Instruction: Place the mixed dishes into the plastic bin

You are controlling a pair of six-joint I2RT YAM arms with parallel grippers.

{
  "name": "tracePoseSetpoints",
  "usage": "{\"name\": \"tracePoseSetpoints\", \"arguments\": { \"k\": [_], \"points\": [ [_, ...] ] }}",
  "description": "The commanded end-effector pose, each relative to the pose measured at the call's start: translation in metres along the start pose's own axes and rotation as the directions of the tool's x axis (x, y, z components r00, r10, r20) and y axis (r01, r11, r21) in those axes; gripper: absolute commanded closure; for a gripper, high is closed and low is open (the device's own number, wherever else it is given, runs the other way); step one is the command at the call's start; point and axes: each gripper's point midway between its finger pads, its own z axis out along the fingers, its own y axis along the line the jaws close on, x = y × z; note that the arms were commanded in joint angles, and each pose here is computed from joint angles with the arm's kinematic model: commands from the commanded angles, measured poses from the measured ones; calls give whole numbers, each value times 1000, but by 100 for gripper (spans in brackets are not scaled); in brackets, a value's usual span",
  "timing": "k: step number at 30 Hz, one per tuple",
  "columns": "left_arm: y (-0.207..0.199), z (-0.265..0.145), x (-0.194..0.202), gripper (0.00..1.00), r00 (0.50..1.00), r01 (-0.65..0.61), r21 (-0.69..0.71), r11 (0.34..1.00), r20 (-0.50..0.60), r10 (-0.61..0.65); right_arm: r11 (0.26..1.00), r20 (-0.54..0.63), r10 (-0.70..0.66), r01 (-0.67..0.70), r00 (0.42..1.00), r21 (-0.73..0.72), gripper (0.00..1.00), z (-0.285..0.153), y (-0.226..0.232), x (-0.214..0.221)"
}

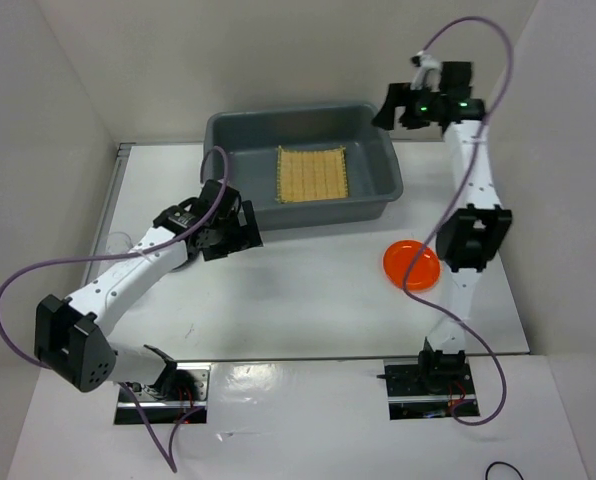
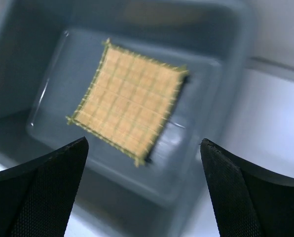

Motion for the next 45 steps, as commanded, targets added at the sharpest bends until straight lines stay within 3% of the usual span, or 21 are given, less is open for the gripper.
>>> {"name": "tracePoseSetpoints", "arguments": {
  "k": [1, 3, 6, 7, 10, 13, 20, 27, 29, 31, 34, 35, 40, 41, 45],
  "points": [
    [15, -25, -30, 0, 990, -8, -45, 999, 138, 15, 987, 46, -144, 140, 989, 79, 1, -117, 3, -31],
    [16, -27, -32, 0, 987, 13, 2, 1000, 159, -13, 981, -78, -161, 168, 984, 93, 1, -132, -13, 11],
    [17, -29, -38, 0, 983, 19, 33, 999, 181, -25, 989, -235, -80, 107, 969, 104, 1, -152, -52, 85],
    [18, -29, -38, 0, 983, 7, 31, 999, 181, -13, 995, -306, 23, 7, 952, 98, 1, -161, -65, 128],
    [18, -25, -36, 0, 987, 0, 33, 999, 163, -5, 996, -434, 79, -93, 897, -13, 1, -172, -62, 208],
    [17, -20, -31, 0, 990, -12, 43, 999, 137, 6, 985, -470, 112, -159, 876, -61, 1, -185, -67, 259],
    [19, -22, -22, 0, 992, 4, 60, 998, 123, -12, 954, -490, 261, -300, 832, -1, 1, -191, -106, 316],
    [25, -32, -10, 0, 991, 52, 76, 996, 118, -61, 908, -579, 299, -413, 758, -73, 1, -169, -97, 362],
    [25, -35, -9, 0, 990, 62, 80, 995, 120, -72, 891, -602, 310, -446, 736, -88, 5, -161, -93, 372],
    [28, -40, -5, 0, 990, 63, 78, 995, 117, -72, 881, -620, 303, -460, 724, -107, 16, -153, -87, 378],
    [31, -40, -1, 0, 991, 72, 72, 995, 109, -80, 865, -643, 318, -491, 697, -104, 40, -148, -83, 387],
    [33, -41, 1, 0, 991, 72, 74, 995, 111, -80, 865, -643, 318, -491, 696, -104, 53, -147, -83, 389],
    [31, -39, 1, 0, 990, 80, 86, 993, 110, -89, 878, -646, 342, -476, 683, -39, 98, -154, -91, 391],
    [33, -37, 4, 0, 991, 81, 79, 994, 102, -89, 880, -637, 356, -475, 684, -18, 100, -159, -94, 388],
    [31, -35, 4, 0, 991, 79, 93, 992, 103, -89, 930, -538, 313, -368, 782, 6, 100, -192, -108, 342]
  ]
}}
